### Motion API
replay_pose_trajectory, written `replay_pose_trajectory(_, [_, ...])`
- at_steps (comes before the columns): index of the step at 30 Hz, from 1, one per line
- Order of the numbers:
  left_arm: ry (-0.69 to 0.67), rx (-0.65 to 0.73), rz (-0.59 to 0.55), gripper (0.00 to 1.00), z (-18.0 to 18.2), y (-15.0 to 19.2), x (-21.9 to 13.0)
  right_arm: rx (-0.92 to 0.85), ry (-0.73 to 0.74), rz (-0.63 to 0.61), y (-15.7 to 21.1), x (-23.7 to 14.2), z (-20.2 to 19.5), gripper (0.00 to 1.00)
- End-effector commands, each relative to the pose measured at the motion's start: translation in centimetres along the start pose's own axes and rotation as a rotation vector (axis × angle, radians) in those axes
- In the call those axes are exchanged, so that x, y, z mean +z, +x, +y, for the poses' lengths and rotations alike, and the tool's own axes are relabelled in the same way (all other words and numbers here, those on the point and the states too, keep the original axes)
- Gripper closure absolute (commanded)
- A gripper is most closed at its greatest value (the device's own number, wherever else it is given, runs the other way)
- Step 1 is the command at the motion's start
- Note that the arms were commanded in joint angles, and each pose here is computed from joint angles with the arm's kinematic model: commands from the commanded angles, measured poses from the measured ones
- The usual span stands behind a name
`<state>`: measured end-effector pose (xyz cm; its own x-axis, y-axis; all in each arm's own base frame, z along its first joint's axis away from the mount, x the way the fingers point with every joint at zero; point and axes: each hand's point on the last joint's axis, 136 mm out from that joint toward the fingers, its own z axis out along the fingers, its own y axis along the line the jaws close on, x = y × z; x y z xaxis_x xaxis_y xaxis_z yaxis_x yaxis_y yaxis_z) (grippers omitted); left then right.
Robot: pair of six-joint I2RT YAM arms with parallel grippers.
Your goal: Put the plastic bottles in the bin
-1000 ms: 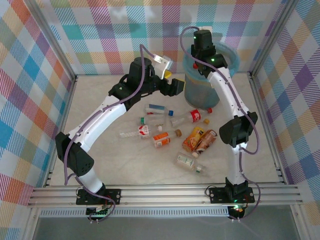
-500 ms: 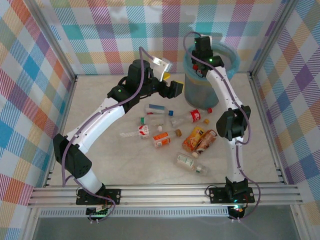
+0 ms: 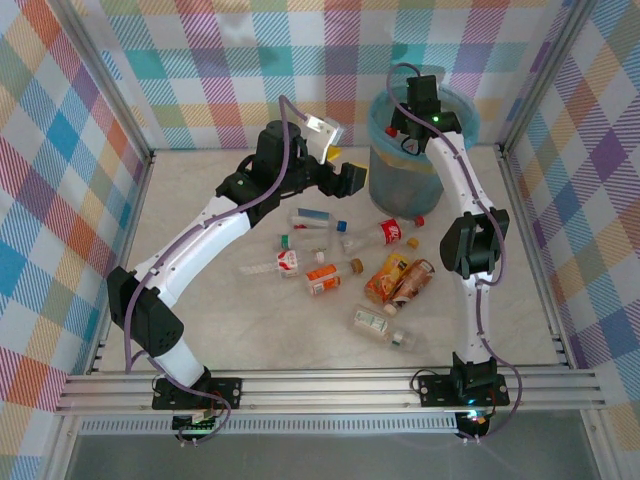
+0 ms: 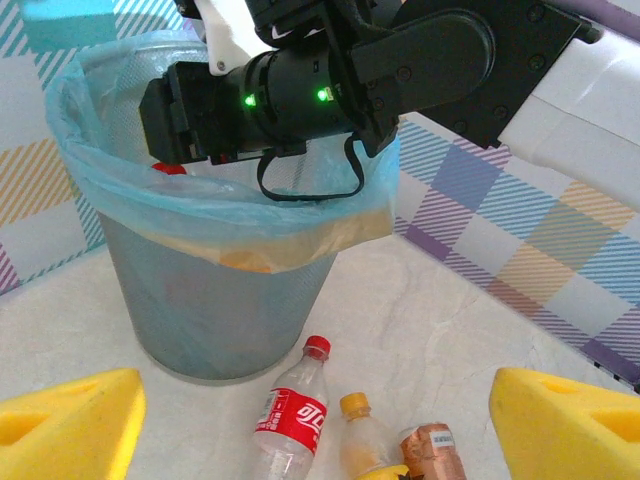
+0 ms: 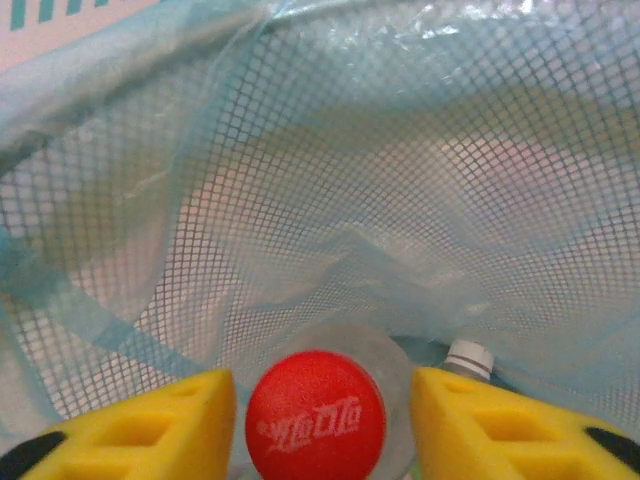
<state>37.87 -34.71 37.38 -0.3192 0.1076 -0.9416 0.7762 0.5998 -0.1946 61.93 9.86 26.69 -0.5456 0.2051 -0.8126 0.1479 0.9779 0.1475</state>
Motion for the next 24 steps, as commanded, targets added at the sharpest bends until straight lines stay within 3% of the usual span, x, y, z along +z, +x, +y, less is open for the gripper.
replay_pose_trajectory(1, [0.007, 0.005, -0.031, 0.11, -0.6, -0.9, -0.4, 0.010, -0.026, 0.030, 0.6, 0.1, 0.1, 0.44])
replay_pose_trajectory(12, [-0.031, 0.022, -0.025, 0.11, -0.2, -0.9, -1.5, 0.097, -0.059, 0.023, -1.1, -3.7, 0.4, 0.18])
replay_pose_trajectory(24, [-0.080, 0.028, -0.053, 0.11, 0.6, -1.2, -3.6, 0.171, -0.034, -0.039, -2.4, -8.5, -0.1, 0.11])
